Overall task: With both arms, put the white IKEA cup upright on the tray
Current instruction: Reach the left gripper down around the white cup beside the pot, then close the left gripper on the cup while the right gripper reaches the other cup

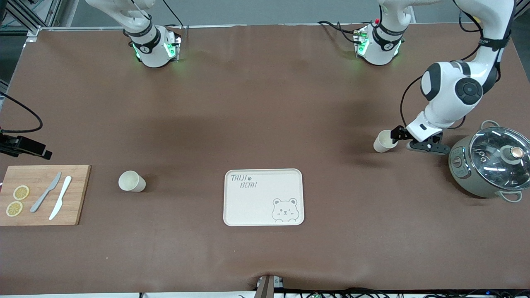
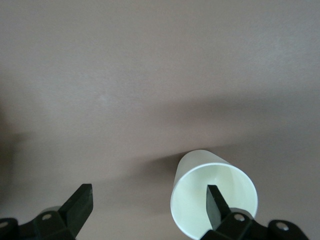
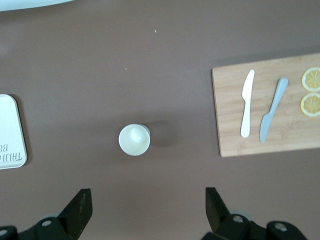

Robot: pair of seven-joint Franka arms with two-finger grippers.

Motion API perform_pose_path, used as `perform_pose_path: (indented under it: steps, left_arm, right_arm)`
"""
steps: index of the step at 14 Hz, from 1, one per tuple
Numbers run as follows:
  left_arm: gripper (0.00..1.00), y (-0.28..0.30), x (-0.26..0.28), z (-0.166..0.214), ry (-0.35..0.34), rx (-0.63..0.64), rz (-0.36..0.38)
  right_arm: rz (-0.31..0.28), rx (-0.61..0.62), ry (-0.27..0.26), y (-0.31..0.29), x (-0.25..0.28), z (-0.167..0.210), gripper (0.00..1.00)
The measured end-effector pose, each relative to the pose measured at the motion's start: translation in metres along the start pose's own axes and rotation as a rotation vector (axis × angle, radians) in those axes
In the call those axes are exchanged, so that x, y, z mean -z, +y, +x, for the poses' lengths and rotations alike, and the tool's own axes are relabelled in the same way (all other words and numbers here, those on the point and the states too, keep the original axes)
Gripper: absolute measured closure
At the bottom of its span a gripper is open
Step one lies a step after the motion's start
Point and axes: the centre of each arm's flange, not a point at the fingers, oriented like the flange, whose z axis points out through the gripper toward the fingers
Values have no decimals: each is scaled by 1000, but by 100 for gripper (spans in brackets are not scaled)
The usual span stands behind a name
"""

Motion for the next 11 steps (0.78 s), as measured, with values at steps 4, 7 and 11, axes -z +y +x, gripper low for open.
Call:
perform_pose_path:
  steps: [4, 7, 11]
  left_arm:
    - [0, 7, -18, -3, -12, -5, -7]
    - [0, 13, -22, -3, -21, -6, -12]
    - [0, 24, -28, -3, -32, -26, -19]
  right_arm:
    - [-51, 52, -39, 2, -57, 21, 0]
    - [-77, 78, -84, -4, -112, 36, 0]
    - [-79, 109, -130, -23, -146, 41, 0]
